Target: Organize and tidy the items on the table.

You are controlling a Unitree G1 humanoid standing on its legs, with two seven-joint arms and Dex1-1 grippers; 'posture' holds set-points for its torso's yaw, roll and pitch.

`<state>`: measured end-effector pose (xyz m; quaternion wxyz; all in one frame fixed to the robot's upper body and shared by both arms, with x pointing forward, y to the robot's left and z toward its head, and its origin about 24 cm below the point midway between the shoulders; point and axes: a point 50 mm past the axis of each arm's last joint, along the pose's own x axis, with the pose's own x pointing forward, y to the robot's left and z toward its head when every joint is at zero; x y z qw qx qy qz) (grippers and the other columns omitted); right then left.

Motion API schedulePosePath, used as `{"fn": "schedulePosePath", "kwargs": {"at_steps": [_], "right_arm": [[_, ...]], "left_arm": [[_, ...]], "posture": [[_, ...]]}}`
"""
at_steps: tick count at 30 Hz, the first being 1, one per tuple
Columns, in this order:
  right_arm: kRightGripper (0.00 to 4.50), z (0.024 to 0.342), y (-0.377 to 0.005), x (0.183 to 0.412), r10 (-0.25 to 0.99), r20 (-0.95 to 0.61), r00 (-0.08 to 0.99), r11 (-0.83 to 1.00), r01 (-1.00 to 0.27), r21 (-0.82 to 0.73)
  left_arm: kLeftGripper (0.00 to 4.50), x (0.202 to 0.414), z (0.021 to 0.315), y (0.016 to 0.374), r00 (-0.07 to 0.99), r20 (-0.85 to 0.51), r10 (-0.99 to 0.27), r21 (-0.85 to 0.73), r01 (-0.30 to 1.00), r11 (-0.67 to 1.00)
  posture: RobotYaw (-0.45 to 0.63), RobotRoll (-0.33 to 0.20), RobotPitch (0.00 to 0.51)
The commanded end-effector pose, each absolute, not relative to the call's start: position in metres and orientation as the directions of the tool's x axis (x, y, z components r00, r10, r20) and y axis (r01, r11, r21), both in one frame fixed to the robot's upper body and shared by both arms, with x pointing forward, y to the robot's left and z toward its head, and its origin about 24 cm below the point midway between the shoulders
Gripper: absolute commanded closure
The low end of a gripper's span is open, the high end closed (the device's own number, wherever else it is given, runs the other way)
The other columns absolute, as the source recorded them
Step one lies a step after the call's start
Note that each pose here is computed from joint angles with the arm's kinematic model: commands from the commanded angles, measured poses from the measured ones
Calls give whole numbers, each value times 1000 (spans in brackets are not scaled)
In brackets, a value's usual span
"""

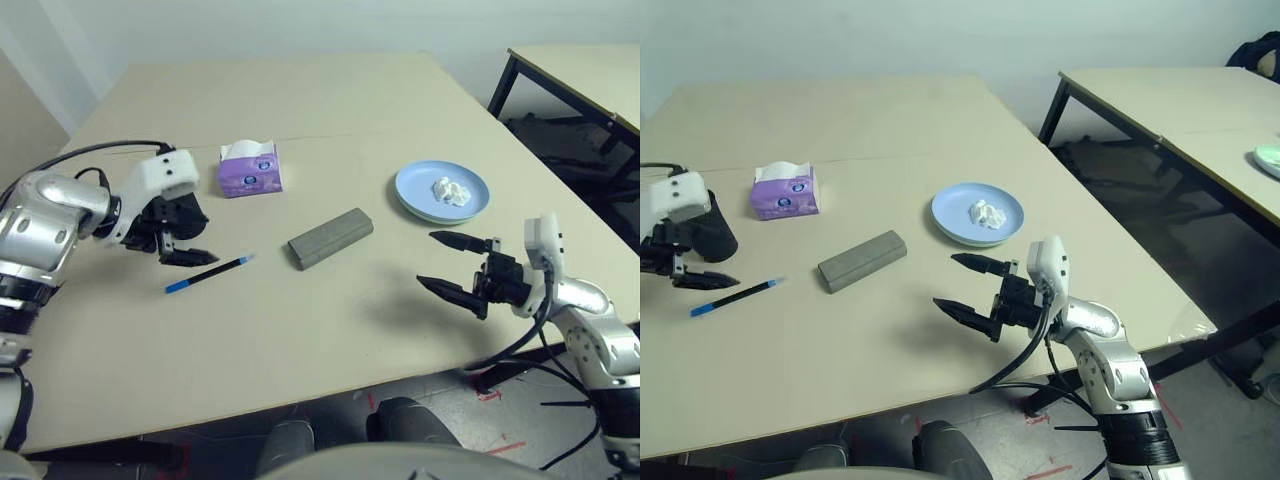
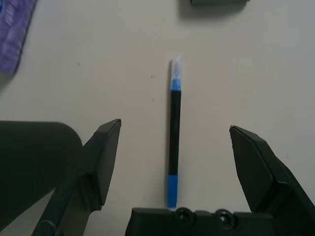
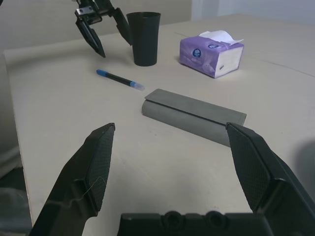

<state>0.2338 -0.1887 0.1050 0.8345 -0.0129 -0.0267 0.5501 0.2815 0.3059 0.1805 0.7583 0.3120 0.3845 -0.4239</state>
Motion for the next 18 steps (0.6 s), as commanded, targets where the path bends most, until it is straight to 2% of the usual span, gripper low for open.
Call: {"fn": "schedulePosePath", "kwargs": {"at_steps": [1,7,18], "right_arm": [[0,106,-186,231,929,21,370,370,-926,-77],[0,103,-186,226,953,-26,301,296,-946,-129],[0,102,-184,225,958,-34,285,278,-951,-138]], "left_arm": [[16,282,171,304,289,-877,-383,120,905,409],[16,280,154,304,224,-912,-344,80,919,387],[16,281,123,303,179,-938,-297,60,928,367]], "posture": [[-156,0,0],[-163,0,0],[-170,0,0]]}}
